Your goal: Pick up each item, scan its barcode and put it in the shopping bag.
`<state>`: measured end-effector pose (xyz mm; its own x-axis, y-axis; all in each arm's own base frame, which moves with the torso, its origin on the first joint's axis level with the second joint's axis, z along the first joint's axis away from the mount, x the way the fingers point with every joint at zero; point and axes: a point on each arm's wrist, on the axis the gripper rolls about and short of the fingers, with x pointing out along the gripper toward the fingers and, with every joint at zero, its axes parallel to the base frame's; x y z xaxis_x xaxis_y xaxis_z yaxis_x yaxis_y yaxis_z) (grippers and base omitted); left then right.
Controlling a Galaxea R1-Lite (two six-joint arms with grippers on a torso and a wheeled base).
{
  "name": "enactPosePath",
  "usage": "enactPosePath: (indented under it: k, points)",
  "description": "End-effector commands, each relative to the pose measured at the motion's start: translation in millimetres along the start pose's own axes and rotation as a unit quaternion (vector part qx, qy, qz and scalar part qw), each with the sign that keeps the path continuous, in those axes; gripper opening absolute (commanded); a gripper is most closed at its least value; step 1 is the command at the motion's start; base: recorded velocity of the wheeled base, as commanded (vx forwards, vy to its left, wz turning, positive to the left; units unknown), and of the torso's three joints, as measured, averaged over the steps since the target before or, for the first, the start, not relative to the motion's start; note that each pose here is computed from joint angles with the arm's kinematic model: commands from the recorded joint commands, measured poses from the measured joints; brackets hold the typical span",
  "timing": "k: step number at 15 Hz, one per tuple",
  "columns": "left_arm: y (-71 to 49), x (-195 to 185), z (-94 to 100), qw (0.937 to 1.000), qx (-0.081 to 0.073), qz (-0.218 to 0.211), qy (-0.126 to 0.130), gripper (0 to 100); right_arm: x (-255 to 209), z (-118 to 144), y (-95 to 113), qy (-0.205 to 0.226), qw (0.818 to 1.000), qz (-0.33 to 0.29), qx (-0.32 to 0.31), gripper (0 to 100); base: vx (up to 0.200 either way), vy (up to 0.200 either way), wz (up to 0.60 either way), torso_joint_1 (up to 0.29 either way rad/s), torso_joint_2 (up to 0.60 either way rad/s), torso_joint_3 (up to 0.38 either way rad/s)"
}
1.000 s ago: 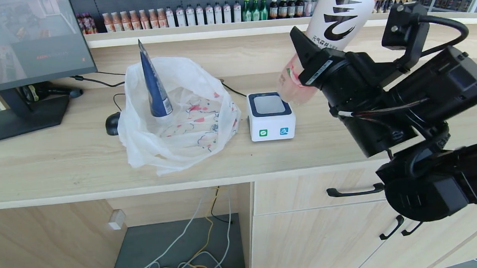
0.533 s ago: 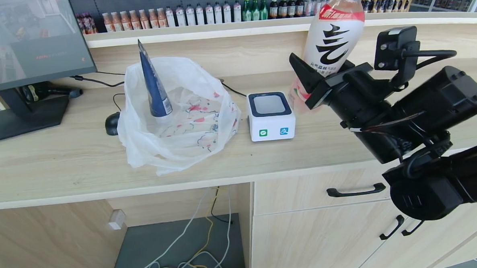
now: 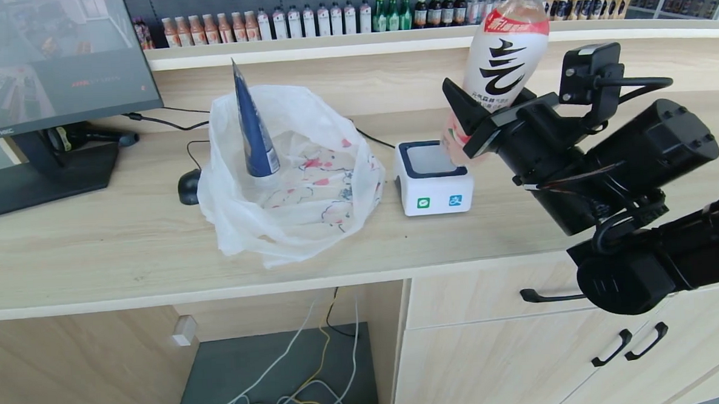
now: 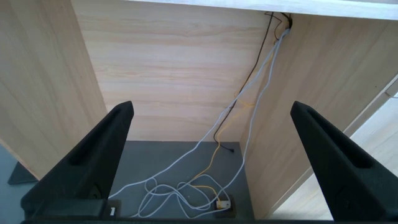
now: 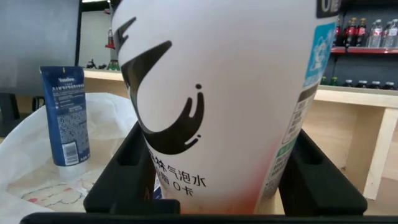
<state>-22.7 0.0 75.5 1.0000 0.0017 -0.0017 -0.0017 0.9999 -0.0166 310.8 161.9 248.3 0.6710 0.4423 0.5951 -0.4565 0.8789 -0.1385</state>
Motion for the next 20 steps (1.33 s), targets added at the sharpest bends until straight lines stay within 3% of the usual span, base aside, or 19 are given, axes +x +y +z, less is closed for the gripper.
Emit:
enactPosePath:
  k: [1,10,18,20]
  points:
    - [0.0,0.0,0.0,1.0000,0.000,0.001,0.000,100,0.2,-2.8,0.1,0.002,1.000,0.000,0.000,0,0.000,0.200,0.00,0.002,0.00,-0.002]
    - [0.0,0.0,0.0,1.0000,0.001,0.001,0.000,100,0.4,1.3,1.2,-0.003,1.000,0.000,0.003,0,0.000,0.200,0.00,0.002,0.00,0.003]
    - [0.0,0.0,0.0,1.0000,0.001,0.001,0.000,100,0.5,-1.8,7.0,0.001,1.000,0.007,0.008,0,0.000,0.000,0.00,0.000,0.00,0.000]
    - [0.0,0.0,0.0,1.0000,0.001,0.001,0.000,100,3.2,-6.5,7.4,0.035,0.999,0.012,0.016,0,0.000,0.000,0.00,0.000,0.00,0.000]
